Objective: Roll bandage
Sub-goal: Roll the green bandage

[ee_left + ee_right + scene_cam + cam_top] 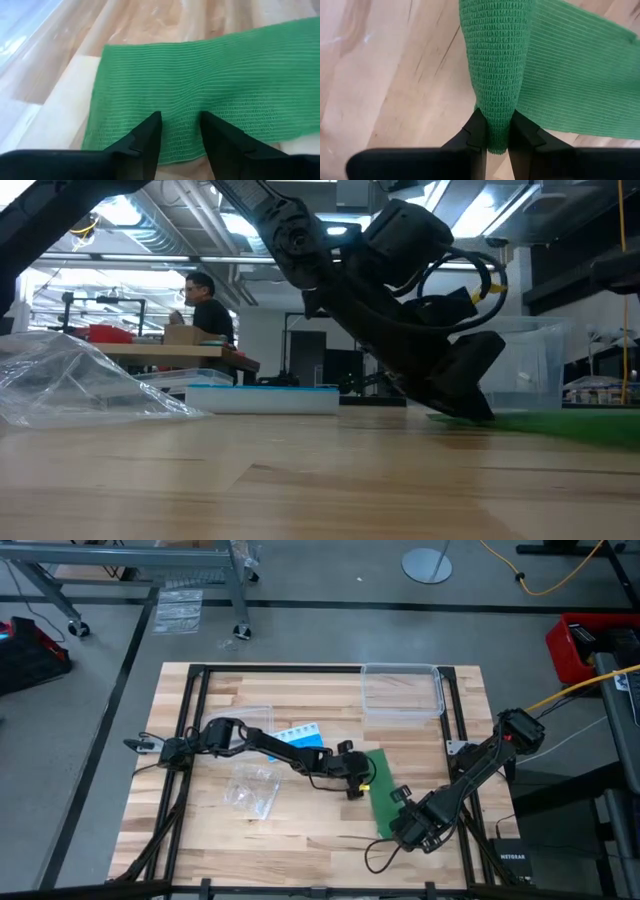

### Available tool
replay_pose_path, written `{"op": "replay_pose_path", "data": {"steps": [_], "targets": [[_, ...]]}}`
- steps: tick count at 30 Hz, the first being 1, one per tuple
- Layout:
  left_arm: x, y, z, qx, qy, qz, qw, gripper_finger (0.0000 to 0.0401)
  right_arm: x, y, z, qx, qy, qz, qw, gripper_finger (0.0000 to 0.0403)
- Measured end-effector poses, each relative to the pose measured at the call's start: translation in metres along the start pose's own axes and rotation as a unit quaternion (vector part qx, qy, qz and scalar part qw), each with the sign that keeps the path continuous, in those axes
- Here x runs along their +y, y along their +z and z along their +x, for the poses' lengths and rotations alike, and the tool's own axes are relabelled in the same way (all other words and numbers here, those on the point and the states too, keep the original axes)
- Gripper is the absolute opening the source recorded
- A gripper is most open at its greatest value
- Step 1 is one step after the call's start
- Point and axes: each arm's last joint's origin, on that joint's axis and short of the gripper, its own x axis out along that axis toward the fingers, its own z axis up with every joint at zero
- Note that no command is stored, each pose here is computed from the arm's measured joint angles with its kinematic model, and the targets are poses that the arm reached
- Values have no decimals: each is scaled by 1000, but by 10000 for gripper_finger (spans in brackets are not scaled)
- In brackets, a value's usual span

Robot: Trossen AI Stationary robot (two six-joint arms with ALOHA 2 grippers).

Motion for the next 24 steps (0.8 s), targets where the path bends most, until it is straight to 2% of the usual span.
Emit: {"op": "replay_pose_path", "data": {"steps": [7, 14, 18, 24], "targets": [[2, -2, 0, 9, 5, -9, 1000, 102, 1, 2, -2, -3, 5, 41, 999, 61], [2, -2, 0, 10, 5, -9, 1000, 96, 1, 1, -2, 0, 14, 105, 994, 116], [2, -2, 0, 11, 4, -9, 1000, 95, 1, 2, -2, 0, 15, 111, 994, 144], [2, -3, 1, 11, 4, -9, 1000, 95, 3, 2, -2, 9, 50, 111, 993, 166]]}}
